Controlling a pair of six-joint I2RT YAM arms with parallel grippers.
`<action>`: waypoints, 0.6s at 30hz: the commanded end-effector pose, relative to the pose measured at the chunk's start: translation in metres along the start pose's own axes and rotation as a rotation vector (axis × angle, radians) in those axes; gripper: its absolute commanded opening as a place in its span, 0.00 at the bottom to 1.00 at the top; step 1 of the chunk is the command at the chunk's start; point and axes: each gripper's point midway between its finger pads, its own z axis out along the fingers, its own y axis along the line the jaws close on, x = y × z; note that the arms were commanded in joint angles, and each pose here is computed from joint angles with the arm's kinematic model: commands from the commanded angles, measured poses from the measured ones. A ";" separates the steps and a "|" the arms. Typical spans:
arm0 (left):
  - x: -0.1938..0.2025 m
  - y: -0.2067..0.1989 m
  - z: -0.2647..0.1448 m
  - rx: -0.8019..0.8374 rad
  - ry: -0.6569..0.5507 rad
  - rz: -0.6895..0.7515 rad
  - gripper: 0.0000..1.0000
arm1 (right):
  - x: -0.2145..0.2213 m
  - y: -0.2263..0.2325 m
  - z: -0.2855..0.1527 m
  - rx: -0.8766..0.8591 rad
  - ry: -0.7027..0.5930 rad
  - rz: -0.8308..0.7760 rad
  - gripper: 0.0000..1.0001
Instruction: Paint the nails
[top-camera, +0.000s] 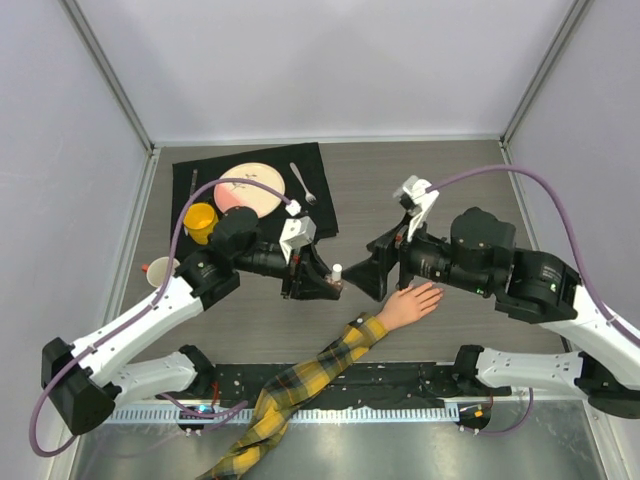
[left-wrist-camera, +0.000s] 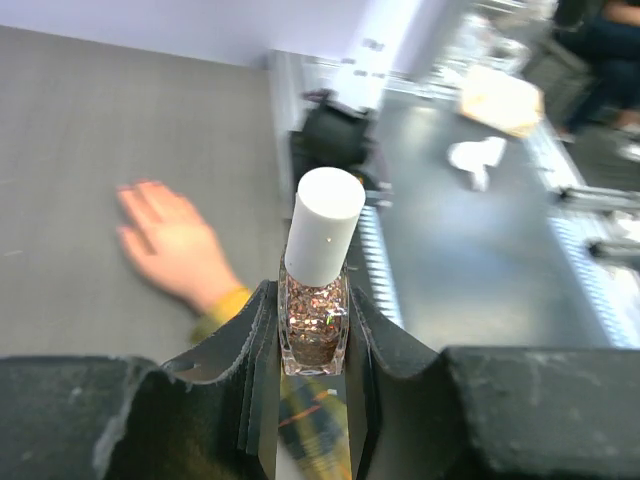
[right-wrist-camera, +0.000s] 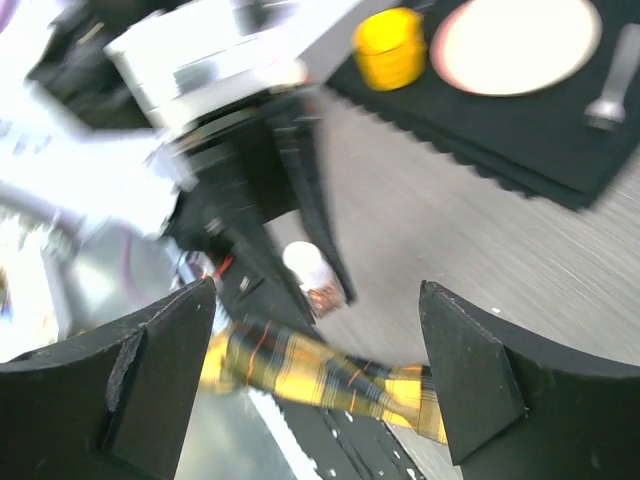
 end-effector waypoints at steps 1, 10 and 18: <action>-0.027 -0.044 -0.002 0.280 -0.028 0.001 0.00 | 0.019 0.036 0.016 -0.242 0.095 -0.159 0.84; -0.025 -0.053 -0.004 0.342 -0.017 -0.018 0.00 | 0.014 0.045 0.021 -0.333 0.097 -0.200 0.54; -0.028 -0.053 -0.005 0.327 -0.030 0.000 0.00 | 0.020 0.053 0.017 -0.417 0.119 -0.177 0.38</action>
